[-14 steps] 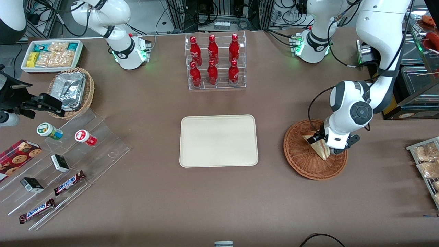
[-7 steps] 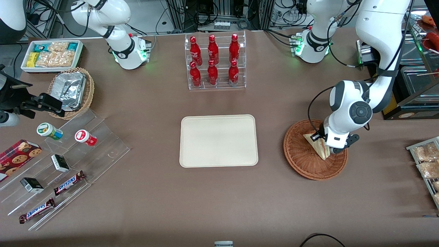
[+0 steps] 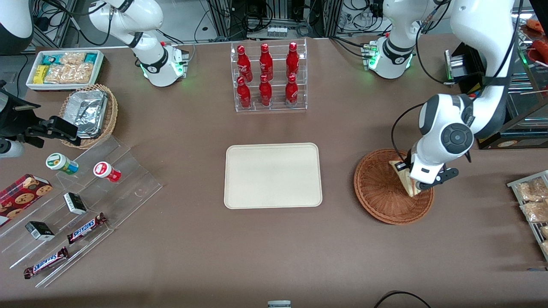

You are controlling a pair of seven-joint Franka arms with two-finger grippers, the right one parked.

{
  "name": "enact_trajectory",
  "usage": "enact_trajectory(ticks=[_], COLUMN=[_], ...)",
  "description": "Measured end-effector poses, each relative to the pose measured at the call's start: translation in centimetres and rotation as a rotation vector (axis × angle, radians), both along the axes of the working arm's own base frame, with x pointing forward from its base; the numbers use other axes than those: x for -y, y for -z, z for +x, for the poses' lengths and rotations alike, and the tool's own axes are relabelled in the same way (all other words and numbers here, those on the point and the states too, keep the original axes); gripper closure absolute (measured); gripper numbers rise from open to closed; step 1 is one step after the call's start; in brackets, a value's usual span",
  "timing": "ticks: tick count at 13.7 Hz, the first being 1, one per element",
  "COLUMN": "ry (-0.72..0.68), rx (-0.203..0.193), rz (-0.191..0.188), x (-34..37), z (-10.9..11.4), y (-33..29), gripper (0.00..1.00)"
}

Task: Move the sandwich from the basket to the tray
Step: 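Lift the sandwich and carry it with the left gripper over the tray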

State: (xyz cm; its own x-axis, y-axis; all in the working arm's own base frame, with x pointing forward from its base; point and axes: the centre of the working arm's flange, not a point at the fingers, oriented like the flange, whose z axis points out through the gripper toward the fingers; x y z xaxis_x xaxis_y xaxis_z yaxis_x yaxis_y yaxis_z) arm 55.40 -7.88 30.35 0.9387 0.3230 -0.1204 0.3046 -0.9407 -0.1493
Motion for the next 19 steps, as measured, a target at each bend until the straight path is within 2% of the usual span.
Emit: enact_trajectory(ticks=[4, 7, 9, 13, 17, 19], ry=[0.219, 0.373, 0.436, 0.492, 0.453, 0.434], rx=[-0.03, -0.085, -0.107, -0.109, -0.094, -0.066], rz=[-0.025, -0.046, -0.064, -0.109, -0.152, -0.132], x=[2.3, 6.3, 9.0, 15.3, 22.4, 26.6], z=[-0.1, 0.2, 0.9, 1.1, 0.5, -0.2], y=[-3.1, -5.4, -6.4, -5.8, -4.6, -2.9], gripper=[0.85, 0.85, 0.85, 0.85, 0.85, 0.85])
